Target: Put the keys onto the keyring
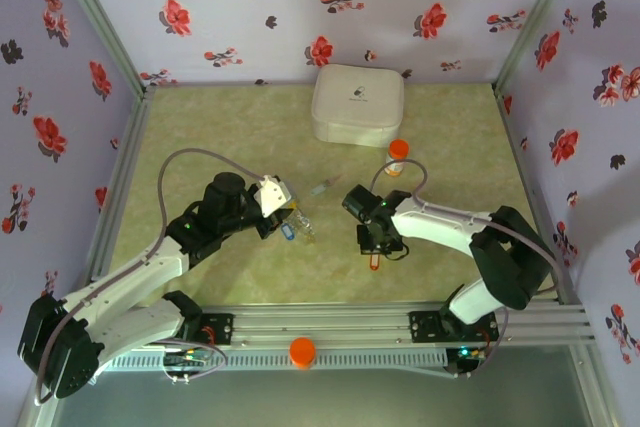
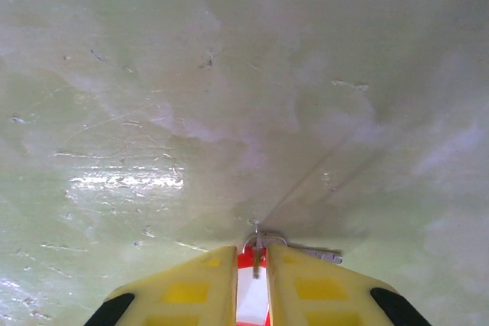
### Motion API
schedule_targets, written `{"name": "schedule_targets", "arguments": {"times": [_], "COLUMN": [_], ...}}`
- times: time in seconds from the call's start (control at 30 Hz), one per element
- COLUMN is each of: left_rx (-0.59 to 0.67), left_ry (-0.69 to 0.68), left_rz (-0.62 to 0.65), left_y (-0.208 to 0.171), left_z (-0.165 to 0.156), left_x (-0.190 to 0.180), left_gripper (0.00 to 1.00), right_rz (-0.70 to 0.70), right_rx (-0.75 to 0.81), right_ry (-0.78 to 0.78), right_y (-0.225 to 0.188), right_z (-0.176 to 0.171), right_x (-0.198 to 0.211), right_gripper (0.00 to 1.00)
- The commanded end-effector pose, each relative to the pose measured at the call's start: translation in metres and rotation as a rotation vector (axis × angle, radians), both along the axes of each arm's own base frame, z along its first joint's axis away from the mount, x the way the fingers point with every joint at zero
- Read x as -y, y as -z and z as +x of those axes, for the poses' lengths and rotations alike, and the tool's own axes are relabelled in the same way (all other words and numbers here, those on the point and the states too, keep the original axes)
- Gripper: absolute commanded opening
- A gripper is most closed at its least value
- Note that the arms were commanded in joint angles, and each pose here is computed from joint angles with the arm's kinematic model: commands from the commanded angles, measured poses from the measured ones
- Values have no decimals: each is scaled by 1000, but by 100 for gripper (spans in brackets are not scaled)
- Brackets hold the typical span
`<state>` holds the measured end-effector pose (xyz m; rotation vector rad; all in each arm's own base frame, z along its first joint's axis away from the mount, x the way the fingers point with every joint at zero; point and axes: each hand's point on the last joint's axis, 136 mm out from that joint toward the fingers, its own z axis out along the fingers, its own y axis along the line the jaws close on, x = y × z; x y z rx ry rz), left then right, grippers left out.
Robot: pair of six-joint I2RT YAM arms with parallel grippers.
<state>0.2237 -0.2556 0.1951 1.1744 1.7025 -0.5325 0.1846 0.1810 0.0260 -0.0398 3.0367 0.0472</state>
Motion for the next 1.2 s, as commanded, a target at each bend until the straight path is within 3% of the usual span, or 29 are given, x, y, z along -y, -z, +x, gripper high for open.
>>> {"name": "schedule_targets", "arguments": {"times": [0.0, 0.6, 0.67, 0.83, 0.93, 1.17], "left_rx": [64, 60, 61, 61, 56, -18], "left_ry": [24, 37, 38, 38, 33, 36], "left_rz": [-31, -27, -26, -26, -33, -33], "left_y": [-23, -22, -22, -22, -24, -23], "left_z": [-1, -4, -4, -3, -3, -11], "left_x": [4, 4, 4, 5, 4, 8], "left_gripper": [0, 0, 0, 0, 0, 0], "right_rz": [-26, -47, -46, -8, 96, 525], "right_rx": [-14, -34, -29, 28, 86, 220], "right_ry": [-8, -19, -20, -40, -135, -594], "right_y": [-4, 1, -1, -19, -39, -116], "right_z": [-4, -5, -4, 1, 2, -19], "right_x": [4, 5, 5, 0, -18, -90], "right_gripper": [17, 6, 0, 0, 0, 0]}}
